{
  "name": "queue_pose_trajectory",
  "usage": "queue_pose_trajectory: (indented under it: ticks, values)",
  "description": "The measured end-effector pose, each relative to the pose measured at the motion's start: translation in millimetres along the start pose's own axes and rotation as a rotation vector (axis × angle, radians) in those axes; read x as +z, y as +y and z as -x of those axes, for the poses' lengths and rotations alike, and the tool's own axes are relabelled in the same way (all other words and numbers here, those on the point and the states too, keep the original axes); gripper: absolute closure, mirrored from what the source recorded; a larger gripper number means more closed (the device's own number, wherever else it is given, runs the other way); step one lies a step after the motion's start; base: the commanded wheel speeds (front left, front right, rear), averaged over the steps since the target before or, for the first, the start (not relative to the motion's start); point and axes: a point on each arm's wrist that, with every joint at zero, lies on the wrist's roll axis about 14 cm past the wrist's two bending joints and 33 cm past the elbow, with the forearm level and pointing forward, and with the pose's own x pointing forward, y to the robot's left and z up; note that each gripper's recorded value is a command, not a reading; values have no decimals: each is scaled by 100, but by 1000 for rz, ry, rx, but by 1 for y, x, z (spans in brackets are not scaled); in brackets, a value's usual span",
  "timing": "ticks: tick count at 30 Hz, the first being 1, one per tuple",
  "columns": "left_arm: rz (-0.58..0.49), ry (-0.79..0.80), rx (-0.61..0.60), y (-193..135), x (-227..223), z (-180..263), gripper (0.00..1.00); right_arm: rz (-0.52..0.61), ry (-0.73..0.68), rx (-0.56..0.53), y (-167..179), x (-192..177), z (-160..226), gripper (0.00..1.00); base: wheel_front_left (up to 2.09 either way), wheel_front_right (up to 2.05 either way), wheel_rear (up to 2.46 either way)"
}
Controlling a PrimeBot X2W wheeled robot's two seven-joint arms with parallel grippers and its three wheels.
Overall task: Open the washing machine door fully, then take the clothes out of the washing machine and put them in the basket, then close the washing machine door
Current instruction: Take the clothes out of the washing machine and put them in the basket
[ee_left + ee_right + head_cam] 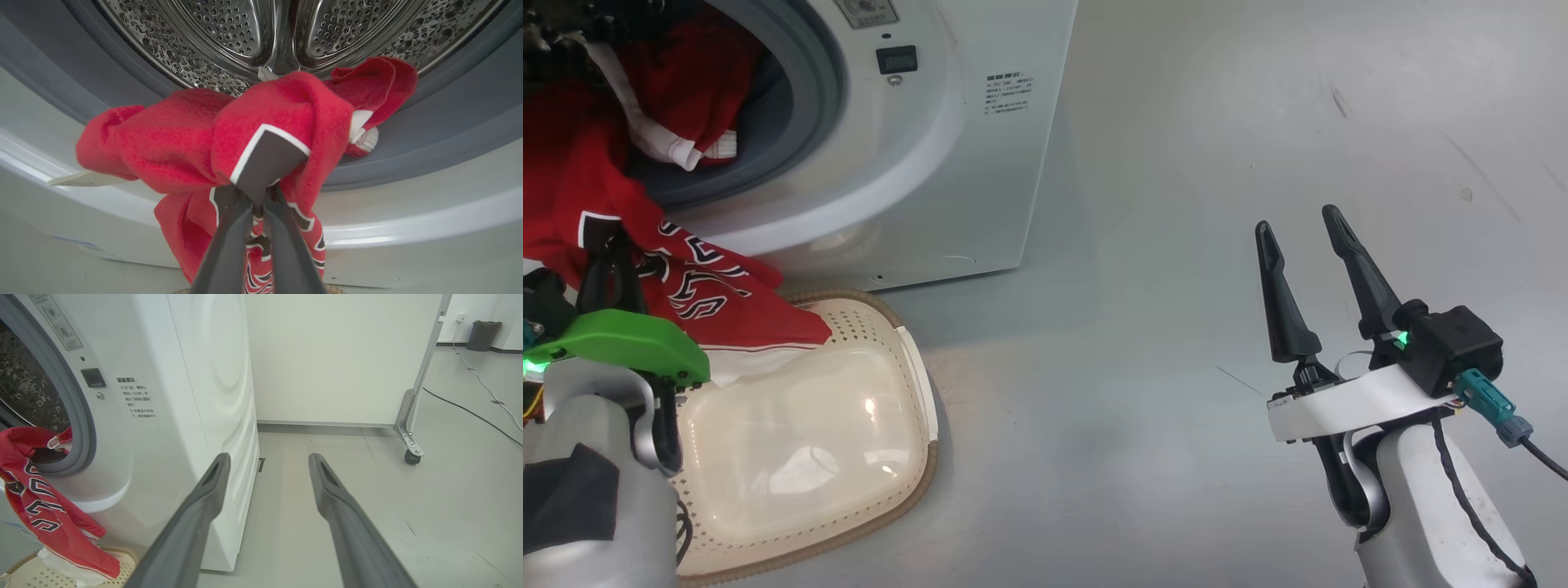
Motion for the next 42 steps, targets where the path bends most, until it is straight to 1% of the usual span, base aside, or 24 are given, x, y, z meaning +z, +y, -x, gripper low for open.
queue_pose_trajectory:
  ticks: [5,8,14,22,31,37,42]
  values:
    - [-70,-68,-46,-6,24,10,100,-6,-10,13,6,4,3,0,0,0,0]
    - [-168,-127,-92,-13,43,16,100,-5,-17,25,10,7,5,0,0,0,0]
    - [-176,-199,-127,-23,67,32,100,-12,-27,39,16,11,11,0,0,0,0]
    - [-208,-227,-156,-27,73,57,100,-14,-40,63,24,17,17,0,0,0,0]
    - [-229,-52,-202,-32,33,79,100,-18,-46,82,31,19,22,0,0,0,0]
    - [-219,127,-218,-32,-12,91,100,-19,-39,92,34,17,23,0,0,0,0]
    - [-217,246,-225,-32,-41,93,100,-20,-27,90,32,12,23,0,0,0,0]
